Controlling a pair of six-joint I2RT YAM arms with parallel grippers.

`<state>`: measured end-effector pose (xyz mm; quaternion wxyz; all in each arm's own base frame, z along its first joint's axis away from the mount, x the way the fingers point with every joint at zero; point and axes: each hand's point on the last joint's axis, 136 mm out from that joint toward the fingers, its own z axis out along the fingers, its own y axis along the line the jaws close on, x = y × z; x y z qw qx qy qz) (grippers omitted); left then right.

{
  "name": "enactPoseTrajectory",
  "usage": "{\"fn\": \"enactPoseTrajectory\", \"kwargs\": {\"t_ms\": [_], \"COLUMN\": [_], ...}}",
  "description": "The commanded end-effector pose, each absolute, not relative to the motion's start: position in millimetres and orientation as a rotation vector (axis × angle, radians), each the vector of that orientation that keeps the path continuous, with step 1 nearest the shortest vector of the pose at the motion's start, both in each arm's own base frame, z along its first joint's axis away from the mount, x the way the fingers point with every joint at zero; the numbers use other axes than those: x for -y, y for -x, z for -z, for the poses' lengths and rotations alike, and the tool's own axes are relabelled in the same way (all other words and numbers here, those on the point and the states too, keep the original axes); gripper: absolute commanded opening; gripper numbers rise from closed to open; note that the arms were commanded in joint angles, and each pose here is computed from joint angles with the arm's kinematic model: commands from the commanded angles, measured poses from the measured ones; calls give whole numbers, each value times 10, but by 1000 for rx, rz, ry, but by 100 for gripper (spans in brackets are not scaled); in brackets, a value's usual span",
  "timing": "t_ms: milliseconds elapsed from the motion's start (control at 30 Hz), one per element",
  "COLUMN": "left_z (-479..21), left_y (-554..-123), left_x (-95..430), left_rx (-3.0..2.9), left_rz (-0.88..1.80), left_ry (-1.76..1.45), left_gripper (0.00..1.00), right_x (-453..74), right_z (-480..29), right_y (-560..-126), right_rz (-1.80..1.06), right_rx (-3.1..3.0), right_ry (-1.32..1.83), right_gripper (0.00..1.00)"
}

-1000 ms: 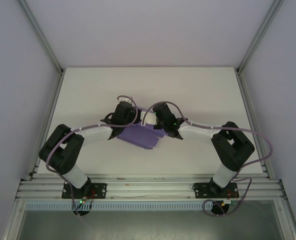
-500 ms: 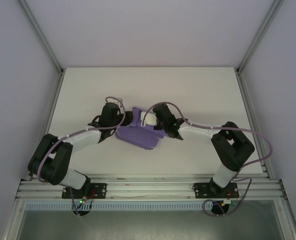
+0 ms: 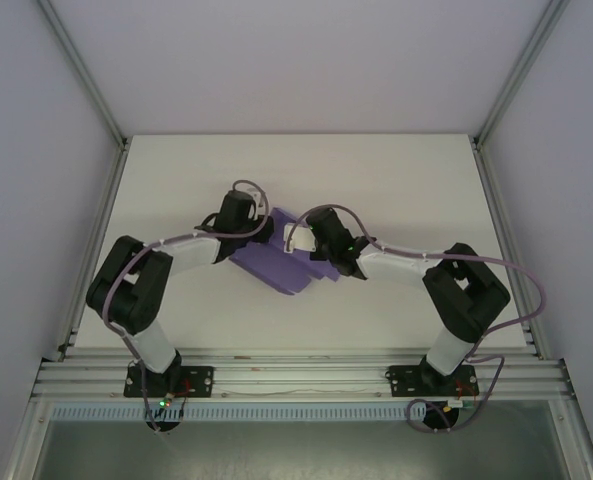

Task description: Assemble paper box

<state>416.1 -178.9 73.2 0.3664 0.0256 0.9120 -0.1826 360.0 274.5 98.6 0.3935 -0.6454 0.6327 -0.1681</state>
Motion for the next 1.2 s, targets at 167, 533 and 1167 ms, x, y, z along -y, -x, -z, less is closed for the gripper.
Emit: {"fn": "enactPoseTrajectory", "kwargs": {"t_ms": [167, 533, 1167], "left_z": [-315, -129, -667], "left_y": [-4148, -3787, -3831], "left_x": [1731, 1790, 1906], "left_rx": [-2505, -2669, -2313], "left_rz": [388, 298, 68], "left_ry": [-85, -310, -366], "left_gripper": [21, 19, 0], "right_x": [-2848, -2798, -2708], "right_z": [-876, -1081, -1592], "right_y": [-3450, -3617, -3957], "right_rz": [374, 321, 164], "right_rx": [-1567, -1661, -1726], "right_ry": [1747, 1587, 1199], "right_gripper": [0, 0, 40]}}
